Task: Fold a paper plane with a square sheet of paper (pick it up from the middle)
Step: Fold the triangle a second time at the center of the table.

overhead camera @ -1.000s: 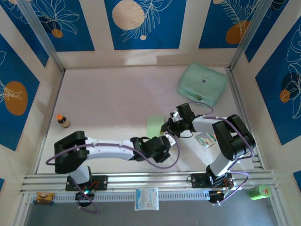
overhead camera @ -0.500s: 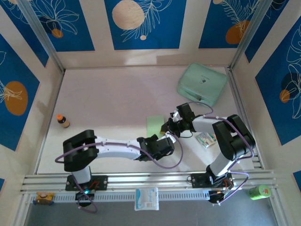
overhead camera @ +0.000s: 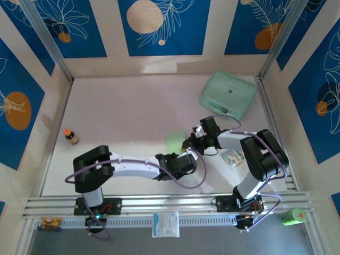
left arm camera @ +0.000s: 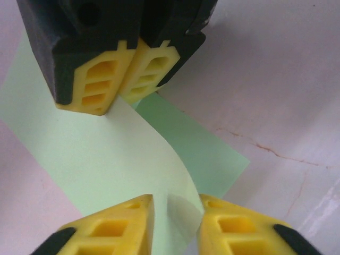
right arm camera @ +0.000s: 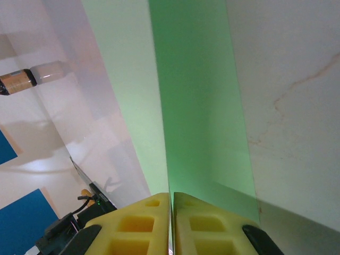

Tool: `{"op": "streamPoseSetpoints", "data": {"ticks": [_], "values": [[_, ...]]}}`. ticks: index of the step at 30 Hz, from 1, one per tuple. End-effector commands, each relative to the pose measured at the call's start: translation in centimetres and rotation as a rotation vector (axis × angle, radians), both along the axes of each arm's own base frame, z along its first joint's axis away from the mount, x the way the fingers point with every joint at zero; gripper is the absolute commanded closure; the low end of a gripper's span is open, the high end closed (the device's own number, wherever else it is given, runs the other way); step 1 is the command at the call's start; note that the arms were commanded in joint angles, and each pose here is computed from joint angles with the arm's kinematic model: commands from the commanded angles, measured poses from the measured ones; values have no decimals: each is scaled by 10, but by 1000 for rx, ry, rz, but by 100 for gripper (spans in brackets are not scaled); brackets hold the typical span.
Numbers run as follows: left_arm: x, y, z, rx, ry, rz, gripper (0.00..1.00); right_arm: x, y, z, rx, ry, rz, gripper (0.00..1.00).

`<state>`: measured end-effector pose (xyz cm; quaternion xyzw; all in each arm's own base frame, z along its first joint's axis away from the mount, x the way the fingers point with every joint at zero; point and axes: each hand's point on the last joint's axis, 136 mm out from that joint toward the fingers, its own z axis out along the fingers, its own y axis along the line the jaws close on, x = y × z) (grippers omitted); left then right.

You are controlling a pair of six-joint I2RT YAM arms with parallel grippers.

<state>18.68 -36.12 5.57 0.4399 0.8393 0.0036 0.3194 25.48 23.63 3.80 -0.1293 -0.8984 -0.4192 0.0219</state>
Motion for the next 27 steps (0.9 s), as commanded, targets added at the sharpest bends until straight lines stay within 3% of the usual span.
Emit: {"op": "streamPoseSetpoints", "data": {"ticks": [1, 8, 15, 21, 27], "values": [[3, -5, 8, -28, -1, -2, 81, 1, 2, 12, 24, -13, 16, 88], [3, -4, 7, -87, 81, -10, 99, 2, -5, 21, 7, -33, -4, 79], [4, -12, 18, -381, 379, -22, 100, 7, -47, 42, -100, -101, -118, 59], [5, -23, 25, -509, 511, -27, 100, 1, -76, 54, -99, -133, -209, 61], [8, -33, 27, -590, 591, -17, 100, -8, -77, 52, -73, -140, -206, 67]]}}
